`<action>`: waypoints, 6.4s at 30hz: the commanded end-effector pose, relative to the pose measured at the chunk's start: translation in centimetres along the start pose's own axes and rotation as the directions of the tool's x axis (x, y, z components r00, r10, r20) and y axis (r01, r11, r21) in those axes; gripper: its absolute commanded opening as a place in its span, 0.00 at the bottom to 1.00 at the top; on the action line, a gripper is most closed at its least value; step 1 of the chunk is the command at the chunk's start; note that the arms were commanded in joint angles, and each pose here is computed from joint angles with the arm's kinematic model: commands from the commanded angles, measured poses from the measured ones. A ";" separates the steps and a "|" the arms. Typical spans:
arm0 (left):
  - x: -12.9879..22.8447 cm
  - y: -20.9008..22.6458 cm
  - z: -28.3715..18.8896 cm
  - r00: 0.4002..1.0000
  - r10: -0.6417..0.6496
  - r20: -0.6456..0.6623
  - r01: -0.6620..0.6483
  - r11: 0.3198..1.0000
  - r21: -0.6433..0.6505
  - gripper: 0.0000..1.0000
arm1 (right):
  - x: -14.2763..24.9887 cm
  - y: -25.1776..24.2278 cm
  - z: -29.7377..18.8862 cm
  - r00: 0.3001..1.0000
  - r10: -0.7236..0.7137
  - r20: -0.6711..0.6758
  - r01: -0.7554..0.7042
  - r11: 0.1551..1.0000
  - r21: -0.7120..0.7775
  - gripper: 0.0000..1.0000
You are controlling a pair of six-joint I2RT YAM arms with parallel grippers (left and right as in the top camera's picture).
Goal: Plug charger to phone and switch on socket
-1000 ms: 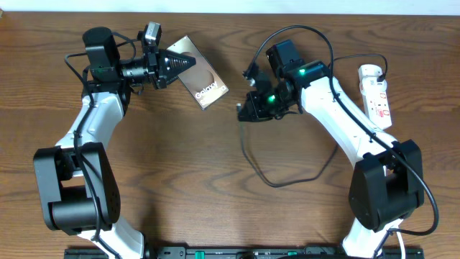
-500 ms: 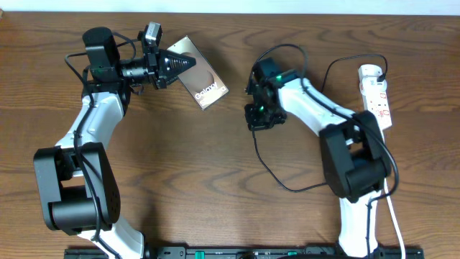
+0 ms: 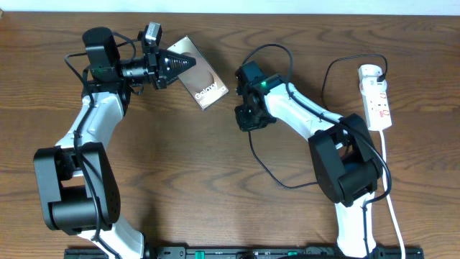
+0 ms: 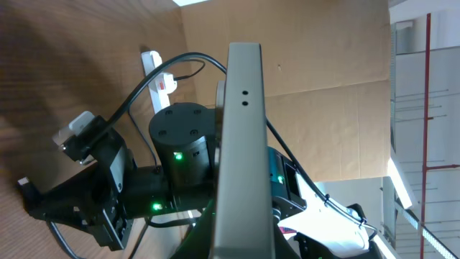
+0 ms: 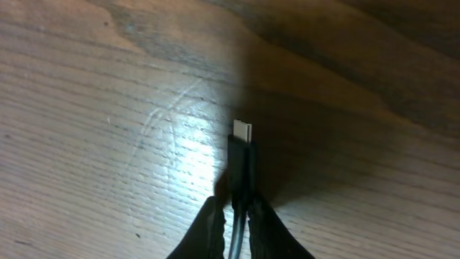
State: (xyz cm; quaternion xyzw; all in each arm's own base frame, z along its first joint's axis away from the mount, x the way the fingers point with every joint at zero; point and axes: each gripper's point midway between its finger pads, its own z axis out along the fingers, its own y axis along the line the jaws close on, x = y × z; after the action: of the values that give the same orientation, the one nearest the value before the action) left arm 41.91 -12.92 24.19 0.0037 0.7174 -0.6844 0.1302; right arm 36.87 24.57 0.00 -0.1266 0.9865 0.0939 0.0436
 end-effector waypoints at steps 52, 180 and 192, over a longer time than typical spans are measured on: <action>0.3 -2.0 0.0 0.997 0.066 -0.025 -0.066 0.998 0.021 0.07 | 1.0 -5.7 -7.0 0.999 -0.040 -0.021 0.040 0.999 -0.011 0.01; 0.4 -2.0 0.0 0.998 0.066 -0.026 -0.065 0.998 0.021 0.07 | 3.5 10.8 -20.4 0.871 -0.298 0.390 0.485 0.394 -0.781 0.01; 0.4 -2.0 0.0 0.997 0.066 -0.026 -0.065 0.998 0.021 0.07 | 2.3 10.5 -19.3 0.887 -0.276 0.371 0.459 0.438 -0.773 0.01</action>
State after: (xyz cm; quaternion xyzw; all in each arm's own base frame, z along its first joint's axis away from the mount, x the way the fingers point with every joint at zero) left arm 41.91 -12.92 24.18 0.0034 0.7174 -0.6844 0.1299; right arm 30.40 29.99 21.16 -0.3522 0.7483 0.5520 0.1068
